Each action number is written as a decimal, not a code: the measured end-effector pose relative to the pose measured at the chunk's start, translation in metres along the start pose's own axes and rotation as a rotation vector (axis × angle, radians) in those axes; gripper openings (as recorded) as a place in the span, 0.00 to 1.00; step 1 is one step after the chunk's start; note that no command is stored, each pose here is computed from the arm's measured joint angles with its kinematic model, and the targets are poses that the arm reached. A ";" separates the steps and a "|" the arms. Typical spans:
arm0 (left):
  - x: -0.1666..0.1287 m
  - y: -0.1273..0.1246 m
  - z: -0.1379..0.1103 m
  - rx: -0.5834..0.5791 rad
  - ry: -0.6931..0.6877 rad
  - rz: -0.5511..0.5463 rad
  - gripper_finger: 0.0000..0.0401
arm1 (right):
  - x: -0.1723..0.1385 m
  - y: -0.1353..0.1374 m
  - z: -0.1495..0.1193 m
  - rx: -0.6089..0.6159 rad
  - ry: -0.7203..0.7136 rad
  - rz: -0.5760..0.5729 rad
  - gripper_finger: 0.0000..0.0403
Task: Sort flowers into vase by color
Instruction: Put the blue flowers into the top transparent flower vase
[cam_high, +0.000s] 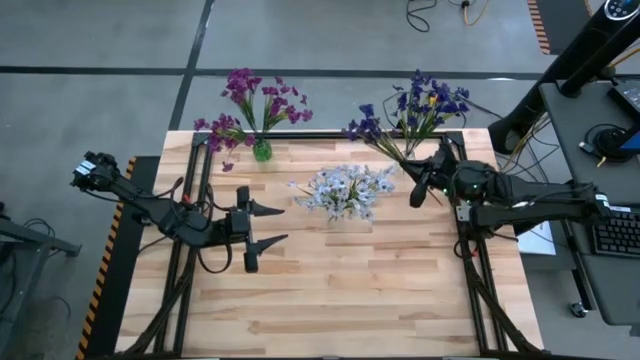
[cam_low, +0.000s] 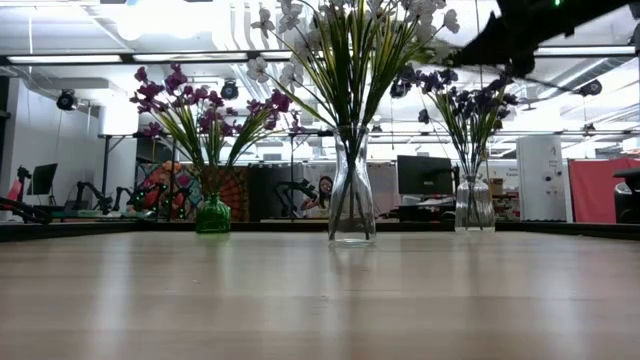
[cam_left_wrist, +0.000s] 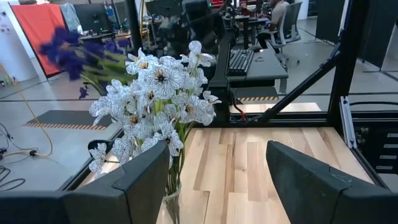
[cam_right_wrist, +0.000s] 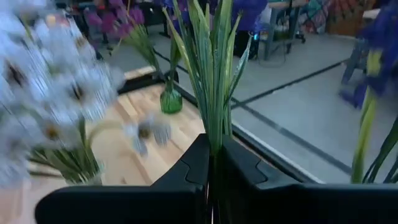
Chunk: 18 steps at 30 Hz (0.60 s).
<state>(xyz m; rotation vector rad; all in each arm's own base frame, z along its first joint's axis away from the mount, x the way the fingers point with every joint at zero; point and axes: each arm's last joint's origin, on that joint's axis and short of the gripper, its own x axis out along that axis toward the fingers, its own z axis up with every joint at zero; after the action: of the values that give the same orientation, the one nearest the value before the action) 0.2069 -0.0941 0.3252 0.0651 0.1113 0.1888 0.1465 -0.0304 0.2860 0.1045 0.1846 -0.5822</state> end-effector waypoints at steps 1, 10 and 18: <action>0.000 0.000 0.000 0.002 0.000 0.000 0.63 | -0.002 0.000 0.006 -0.008 -0.008 0.001 0.05; 0.000 0.000 0.000 0.031 0.001 0.000 0.63 | -0.020 0.003 0.056 -0.046 -0.139 0.050 0.05; 0.000 -0.001 0.000 0.030 0.000 -0.012 0.63 | -0.028 0.021 0.070 -0.056 -0.170 0.186 0.05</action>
<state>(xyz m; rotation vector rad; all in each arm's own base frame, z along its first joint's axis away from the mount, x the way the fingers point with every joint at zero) 0.2073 -0.0947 0.3251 0.0946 0.1142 0.1750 0.1452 -0.0087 0.3607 0.0168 0.0252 -0.3975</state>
